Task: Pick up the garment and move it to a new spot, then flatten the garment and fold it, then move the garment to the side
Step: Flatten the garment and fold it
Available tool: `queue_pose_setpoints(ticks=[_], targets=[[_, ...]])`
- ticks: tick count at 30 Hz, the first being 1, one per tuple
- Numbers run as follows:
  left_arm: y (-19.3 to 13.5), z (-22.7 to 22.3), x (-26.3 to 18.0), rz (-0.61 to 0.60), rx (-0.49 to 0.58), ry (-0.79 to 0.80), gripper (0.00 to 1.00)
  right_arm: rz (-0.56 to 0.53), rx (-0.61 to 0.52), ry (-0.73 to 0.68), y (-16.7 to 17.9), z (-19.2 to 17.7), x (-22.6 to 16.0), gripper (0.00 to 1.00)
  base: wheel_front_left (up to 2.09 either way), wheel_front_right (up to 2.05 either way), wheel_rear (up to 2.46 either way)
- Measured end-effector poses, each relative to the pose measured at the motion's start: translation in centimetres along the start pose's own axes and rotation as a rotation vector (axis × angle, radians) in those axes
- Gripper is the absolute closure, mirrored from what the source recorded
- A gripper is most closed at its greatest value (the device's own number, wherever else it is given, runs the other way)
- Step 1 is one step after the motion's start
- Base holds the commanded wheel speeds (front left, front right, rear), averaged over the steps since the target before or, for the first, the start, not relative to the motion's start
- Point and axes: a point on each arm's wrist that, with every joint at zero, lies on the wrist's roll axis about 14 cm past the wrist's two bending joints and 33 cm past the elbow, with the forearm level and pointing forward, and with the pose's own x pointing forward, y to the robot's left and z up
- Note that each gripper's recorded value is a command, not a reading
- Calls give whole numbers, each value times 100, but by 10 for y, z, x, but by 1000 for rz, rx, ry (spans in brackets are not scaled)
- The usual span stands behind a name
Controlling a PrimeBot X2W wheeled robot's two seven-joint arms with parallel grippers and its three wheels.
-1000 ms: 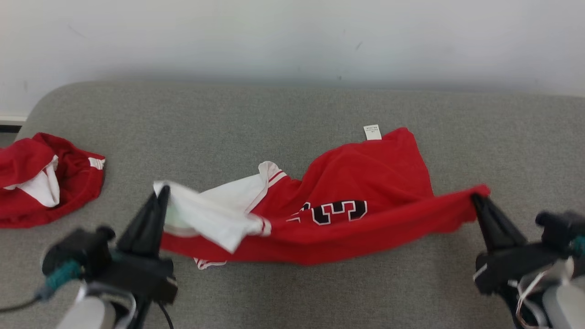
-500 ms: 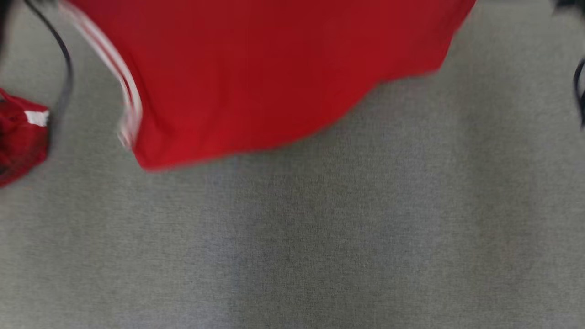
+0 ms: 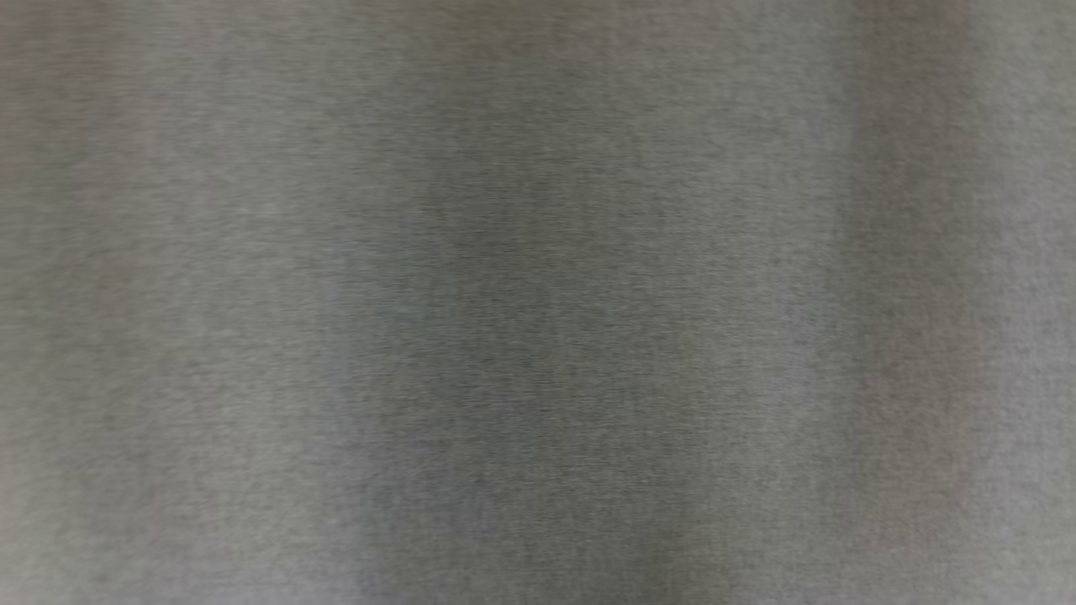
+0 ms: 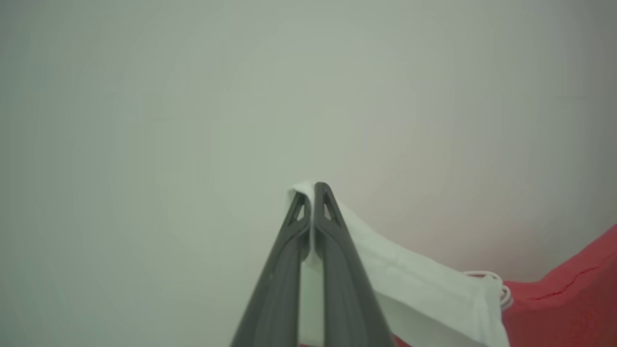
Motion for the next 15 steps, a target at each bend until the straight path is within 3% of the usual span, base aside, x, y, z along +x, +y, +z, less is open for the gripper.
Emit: queue_pose_setpoints(ticks=[4, 15], targets=[[-14, -5, 21, -15, -46, -42, 100, -60, -36, -35, -23, 13, 5, 100, 0, 0, 0], [-30, -54, 17, -46, -78, 18, 100, -81, -88, 45, -37, -28, -5, 100, 0, 0, 0]])
